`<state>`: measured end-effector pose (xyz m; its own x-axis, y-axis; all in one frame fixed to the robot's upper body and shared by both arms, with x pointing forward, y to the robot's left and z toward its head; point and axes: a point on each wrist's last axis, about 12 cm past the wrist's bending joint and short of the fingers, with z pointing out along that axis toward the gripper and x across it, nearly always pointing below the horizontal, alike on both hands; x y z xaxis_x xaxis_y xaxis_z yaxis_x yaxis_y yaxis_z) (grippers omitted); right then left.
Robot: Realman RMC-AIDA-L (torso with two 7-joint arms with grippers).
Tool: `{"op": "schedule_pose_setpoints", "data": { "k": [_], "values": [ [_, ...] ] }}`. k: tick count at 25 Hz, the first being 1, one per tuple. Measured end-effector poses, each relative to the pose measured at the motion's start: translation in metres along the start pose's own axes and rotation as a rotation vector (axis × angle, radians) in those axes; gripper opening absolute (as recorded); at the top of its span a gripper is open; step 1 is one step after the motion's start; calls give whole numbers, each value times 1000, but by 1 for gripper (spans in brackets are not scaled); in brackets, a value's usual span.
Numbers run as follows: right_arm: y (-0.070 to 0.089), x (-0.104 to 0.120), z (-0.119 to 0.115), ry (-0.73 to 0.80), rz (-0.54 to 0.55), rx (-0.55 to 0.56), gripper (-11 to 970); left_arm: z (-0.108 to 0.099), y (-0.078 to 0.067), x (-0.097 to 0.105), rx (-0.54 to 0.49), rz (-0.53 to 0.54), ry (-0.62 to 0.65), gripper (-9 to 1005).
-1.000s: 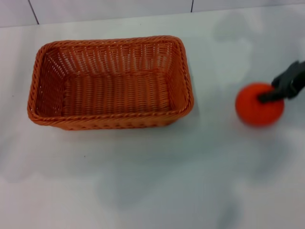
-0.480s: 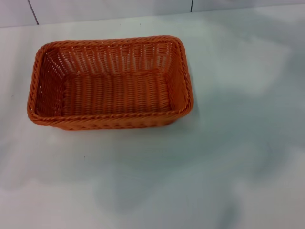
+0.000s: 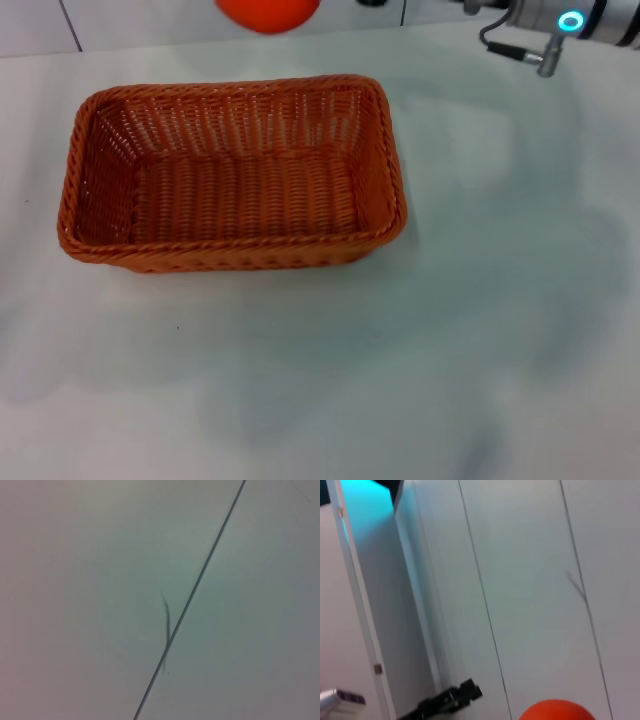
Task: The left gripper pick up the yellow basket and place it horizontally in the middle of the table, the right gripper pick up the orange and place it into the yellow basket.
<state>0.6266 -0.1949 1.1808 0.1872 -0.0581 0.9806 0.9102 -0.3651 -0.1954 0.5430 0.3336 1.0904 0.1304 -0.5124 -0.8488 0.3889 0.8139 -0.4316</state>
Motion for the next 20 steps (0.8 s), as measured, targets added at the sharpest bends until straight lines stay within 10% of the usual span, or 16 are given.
{"op": "schedule_pose_setpoints", "data": {
  "k": [11,13,20],
  "values": [
    [5,-10,-37,165,15,-117,538,-2,-1,0,5,-3,-4,734],
    [7,-14,-53,252,20,-184,753,-3,-1,1,5,-8,-3,734],
    [11,-52,-103,542,12,-503,935,-4,-3,4,10,-21,-4,733]
  ]
}}
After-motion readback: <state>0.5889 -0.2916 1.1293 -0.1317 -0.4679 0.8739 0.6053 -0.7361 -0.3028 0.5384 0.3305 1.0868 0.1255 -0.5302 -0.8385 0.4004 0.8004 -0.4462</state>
